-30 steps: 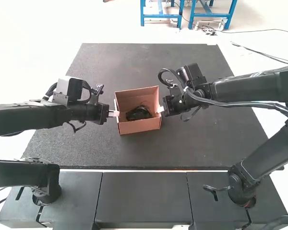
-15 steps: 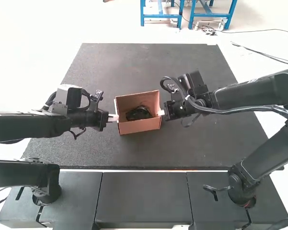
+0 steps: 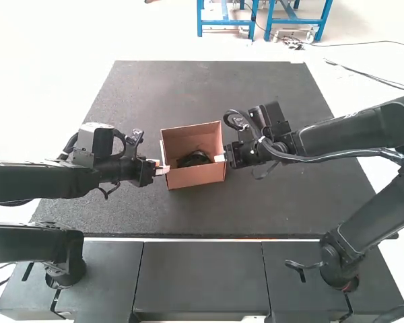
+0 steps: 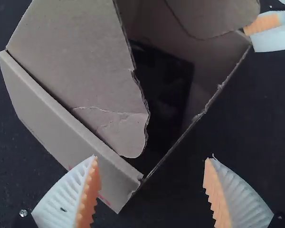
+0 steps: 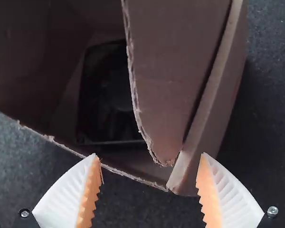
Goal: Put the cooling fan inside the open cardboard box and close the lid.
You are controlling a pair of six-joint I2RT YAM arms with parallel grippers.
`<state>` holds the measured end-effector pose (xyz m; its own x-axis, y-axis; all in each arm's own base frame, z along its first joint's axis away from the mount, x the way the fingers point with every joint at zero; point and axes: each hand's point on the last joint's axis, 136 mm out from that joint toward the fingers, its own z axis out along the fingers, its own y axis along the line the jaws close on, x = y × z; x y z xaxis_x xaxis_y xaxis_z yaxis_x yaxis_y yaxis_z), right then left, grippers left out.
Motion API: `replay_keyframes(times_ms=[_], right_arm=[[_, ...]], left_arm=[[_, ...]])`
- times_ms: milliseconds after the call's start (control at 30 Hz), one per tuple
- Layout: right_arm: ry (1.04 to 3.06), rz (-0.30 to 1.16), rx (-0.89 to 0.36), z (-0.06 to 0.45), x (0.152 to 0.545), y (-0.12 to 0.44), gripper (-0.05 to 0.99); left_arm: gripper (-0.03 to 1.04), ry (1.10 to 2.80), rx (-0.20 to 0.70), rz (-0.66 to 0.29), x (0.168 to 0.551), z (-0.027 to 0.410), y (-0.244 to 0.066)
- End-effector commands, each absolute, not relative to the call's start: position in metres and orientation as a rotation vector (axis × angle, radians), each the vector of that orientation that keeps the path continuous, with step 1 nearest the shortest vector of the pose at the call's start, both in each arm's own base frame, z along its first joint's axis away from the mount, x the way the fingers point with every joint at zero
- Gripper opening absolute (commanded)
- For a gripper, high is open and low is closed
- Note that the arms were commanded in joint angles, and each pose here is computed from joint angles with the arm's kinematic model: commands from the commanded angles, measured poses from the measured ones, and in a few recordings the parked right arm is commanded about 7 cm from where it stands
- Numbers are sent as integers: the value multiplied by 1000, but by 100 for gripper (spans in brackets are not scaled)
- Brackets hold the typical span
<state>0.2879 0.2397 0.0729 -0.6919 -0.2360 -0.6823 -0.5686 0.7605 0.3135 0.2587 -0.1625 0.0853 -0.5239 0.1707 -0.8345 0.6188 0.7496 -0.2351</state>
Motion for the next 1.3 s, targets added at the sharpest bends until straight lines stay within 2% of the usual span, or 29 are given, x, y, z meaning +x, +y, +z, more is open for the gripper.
replay_keyframes(times_ms=[0,167,233,333,367,533,633,700,900,1000,1267], right_arm=[[2306,633,-574,78,292,234,57],[2282,593,-545,87,297,228,82],[2292,588,-542,87,297,225,91],[2278,588,-540,93,297,225,91],[2271,590,-539,97,297,225,91],[2252,580,-561,108,293,221,91],[2278,594,-618,106,280,220,91],[2278,646,-660,115,270,224,91],[2223,744,-711,157,251,229,91],[2201,774,-725,177,243,230,91],[2204,796,-731,197,235,226,91]], left_arm=[[65,2021,598,-641,269,108,-165],[68,1983,602,-641,272,126,-167],[73,1962,600,-648,274,137,-167],[74,1927,585,-655,280,158,-165],[78,1916,573,-662,282,168,-164],[78,1812,481,-697,297,237,-152],[78,1745,451,-710,307,281,-149],[78,1729,444,-724,318,296,-153],[78,1739,472,-760,357,279,-178],[78,1770,488,-779,372,256,-193],[78,1838,536,-821,376,216,-219]])
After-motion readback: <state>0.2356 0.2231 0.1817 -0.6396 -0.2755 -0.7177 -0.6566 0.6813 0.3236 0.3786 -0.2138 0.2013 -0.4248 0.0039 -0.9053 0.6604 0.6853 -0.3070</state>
